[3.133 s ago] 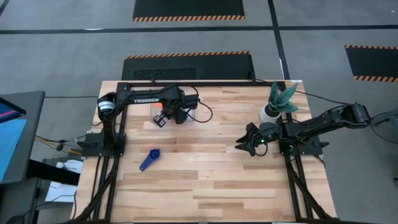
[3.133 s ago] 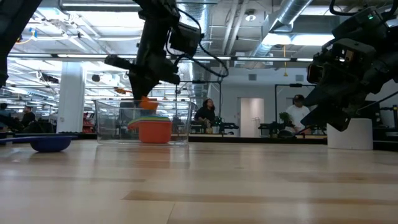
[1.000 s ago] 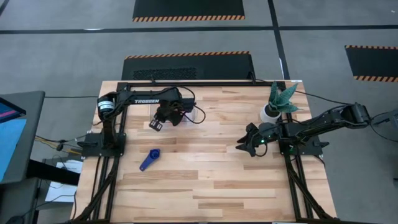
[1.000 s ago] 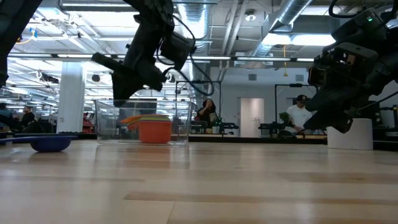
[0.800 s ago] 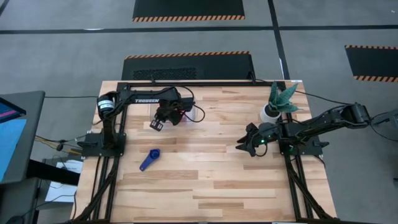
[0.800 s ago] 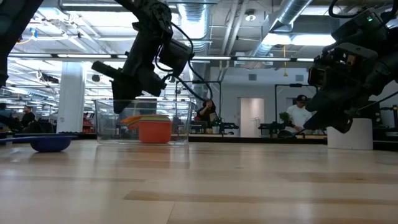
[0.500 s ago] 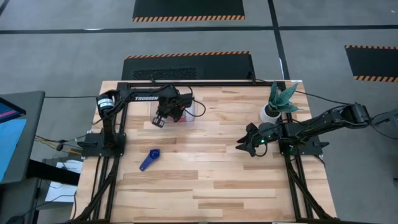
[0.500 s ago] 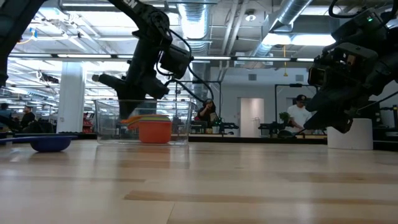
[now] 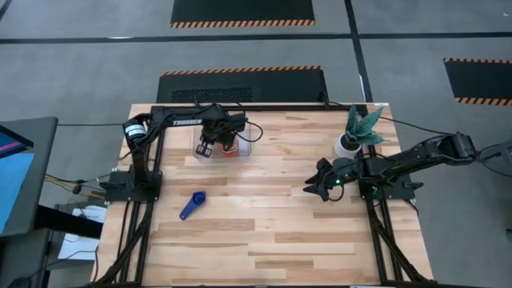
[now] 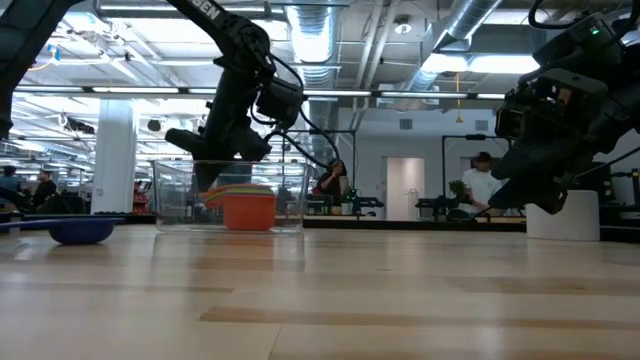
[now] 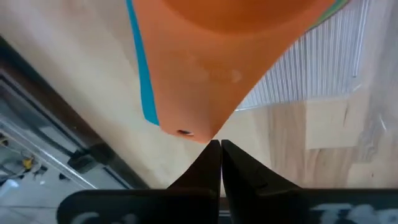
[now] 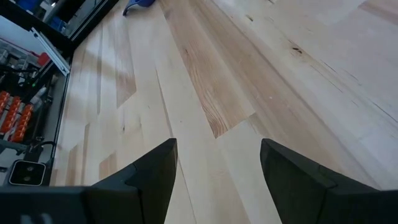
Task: Nest measuring cups in basket
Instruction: Stack the orange measuring cup into the light blue measuring cup in the transparent bin, then stack the violet measuring cup into the orange measuring cup in the transparent bin
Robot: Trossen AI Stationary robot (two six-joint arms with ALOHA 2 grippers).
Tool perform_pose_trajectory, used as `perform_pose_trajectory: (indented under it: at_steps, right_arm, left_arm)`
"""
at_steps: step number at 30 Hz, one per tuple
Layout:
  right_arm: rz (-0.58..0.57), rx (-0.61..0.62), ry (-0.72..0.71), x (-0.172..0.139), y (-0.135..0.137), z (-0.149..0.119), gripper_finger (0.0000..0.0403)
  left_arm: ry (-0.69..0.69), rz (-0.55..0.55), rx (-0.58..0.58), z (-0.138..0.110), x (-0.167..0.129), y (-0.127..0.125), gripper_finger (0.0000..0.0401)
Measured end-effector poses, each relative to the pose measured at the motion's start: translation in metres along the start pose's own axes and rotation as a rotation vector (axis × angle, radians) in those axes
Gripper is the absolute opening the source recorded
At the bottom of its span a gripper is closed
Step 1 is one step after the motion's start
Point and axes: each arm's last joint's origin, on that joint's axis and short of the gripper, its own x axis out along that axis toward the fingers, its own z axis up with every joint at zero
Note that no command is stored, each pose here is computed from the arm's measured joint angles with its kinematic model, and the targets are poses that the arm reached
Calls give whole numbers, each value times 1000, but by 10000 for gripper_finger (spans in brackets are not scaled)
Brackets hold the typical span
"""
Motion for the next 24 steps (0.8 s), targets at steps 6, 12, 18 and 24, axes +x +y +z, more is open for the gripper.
perform_pose_trajectory:
  at_steps: [6,12,18,24]
  right_arm:
    - [0,-1,0,0,0,0,255]
    - [0,-1,0,0,0,0,255]
    - [-2,7,2,0,0,0,255]
    - [-4,8,5,0,0,0,255]
  left_arm:
    - [80,25,-51,-3,-15,-5,0]
    - [-30,43,-329,1,-86,-23,0]
    - [-338,-191,-499,-1,-158,-72,0]
    - [-405,-181,-463,-13,-186,-147,0]
